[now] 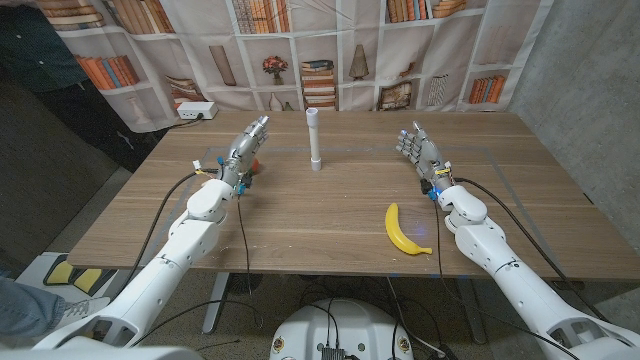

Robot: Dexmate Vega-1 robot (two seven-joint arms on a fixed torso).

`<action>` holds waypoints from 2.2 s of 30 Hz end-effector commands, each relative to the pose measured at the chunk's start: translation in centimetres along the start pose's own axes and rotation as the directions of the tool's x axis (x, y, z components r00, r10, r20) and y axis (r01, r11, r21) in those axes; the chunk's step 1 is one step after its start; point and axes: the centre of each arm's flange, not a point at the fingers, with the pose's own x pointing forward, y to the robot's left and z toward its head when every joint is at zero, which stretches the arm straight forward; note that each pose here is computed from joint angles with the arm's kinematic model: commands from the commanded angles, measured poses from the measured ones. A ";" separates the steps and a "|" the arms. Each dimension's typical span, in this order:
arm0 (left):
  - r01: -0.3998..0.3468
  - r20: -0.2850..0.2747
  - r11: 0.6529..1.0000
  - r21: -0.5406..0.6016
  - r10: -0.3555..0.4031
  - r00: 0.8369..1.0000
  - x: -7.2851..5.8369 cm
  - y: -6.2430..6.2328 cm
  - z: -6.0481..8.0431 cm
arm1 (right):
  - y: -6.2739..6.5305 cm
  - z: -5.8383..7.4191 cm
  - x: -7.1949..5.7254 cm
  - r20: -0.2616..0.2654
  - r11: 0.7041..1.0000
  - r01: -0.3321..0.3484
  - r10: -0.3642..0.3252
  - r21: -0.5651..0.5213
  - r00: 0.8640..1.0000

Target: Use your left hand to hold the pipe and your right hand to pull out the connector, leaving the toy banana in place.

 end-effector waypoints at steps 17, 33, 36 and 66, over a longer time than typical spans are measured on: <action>0.069 0.070 0.935 0.349 -0.099 0.993 2.0 -2.5 1.8 | 0.8 1.4 -2.5 0.044 0.999 0.028 -0.027 -0.026 0.999; 0.115 0.028 0.861 0.495 -0.148 0.989 2.7 -3.9 2.0 | 1.1 1.4 -3.2 0.035 0.999 0.031 -0.030 -0.031 0.999; 0.124 0.014 0.848 0.515 -0.152 0.988 2.8 -4.2 1.9 | 1.1 1.4 -3.3 0.036 0.999 0.030 -0.029 -0.033 0.999; 0.194 -0.037 0.827 0.528 -0.206 0.978 6.8 -8.0 -1.8 | 0.5 1.4 -5.6 0.028 0.997 0.072 -0.071 -0.033 0.997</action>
